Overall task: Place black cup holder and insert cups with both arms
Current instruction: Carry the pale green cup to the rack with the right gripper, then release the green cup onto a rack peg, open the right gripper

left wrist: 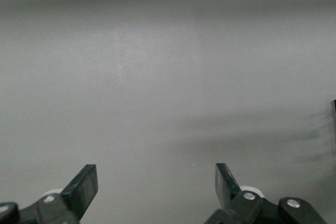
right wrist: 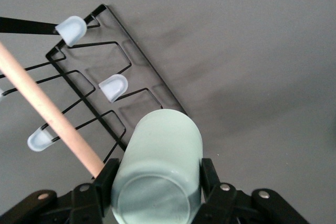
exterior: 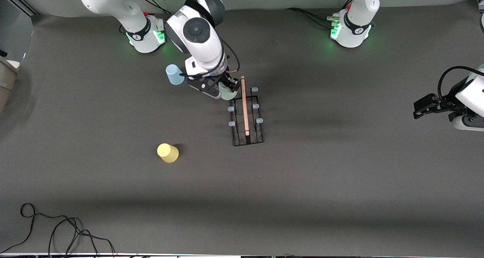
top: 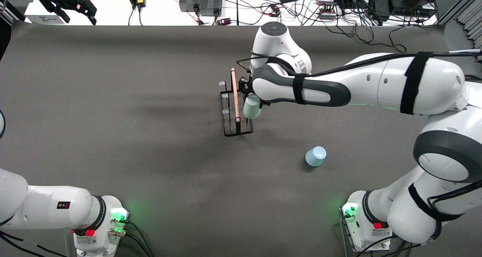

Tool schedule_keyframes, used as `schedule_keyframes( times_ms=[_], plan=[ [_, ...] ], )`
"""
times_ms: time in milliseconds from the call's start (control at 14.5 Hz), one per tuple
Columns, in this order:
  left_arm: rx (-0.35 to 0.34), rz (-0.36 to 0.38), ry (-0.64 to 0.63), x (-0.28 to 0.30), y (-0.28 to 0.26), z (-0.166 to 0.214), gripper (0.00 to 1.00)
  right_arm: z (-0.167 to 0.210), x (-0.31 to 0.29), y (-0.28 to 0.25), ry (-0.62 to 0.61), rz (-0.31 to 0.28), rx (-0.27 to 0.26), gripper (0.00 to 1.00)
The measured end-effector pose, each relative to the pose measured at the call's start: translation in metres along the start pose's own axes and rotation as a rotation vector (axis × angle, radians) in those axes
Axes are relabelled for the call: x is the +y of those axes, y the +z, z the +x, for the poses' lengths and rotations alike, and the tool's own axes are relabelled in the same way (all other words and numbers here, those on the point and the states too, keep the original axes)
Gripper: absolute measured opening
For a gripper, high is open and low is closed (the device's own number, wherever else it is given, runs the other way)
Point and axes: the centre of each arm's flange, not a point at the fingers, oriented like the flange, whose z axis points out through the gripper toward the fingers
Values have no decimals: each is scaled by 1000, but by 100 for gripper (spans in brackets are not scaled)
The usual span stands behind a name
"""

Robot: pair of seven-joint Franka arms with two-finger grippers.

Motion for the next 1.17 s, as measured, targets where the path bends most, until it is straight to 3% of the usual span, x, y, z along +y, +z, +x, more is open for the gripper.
schedule_keyframes(
  times_ms=[275, 550, 619, 894, 1169],
  plan=[
    [1, 0, 0, 0, 0, 0, 100, -2, -4, 23, -7, -17, 0, 68],
    [1, -1, 1, 1, 1, 0, 100, 4, -6, 40, 1, -24, 3, 98],
    [2, -1, 1, 1, 0, 0, 100, 5, -7, 38, 3, -19, 4, 100],
    [1, -1, 1, 1, 1, 0, 100, 18, -10, 7, 3, 0, 15, 100],
    [0, -2, 12, 7, 1, 1, 100, 78, 11, -55, -100, -80, -9, 100]
  ],
)
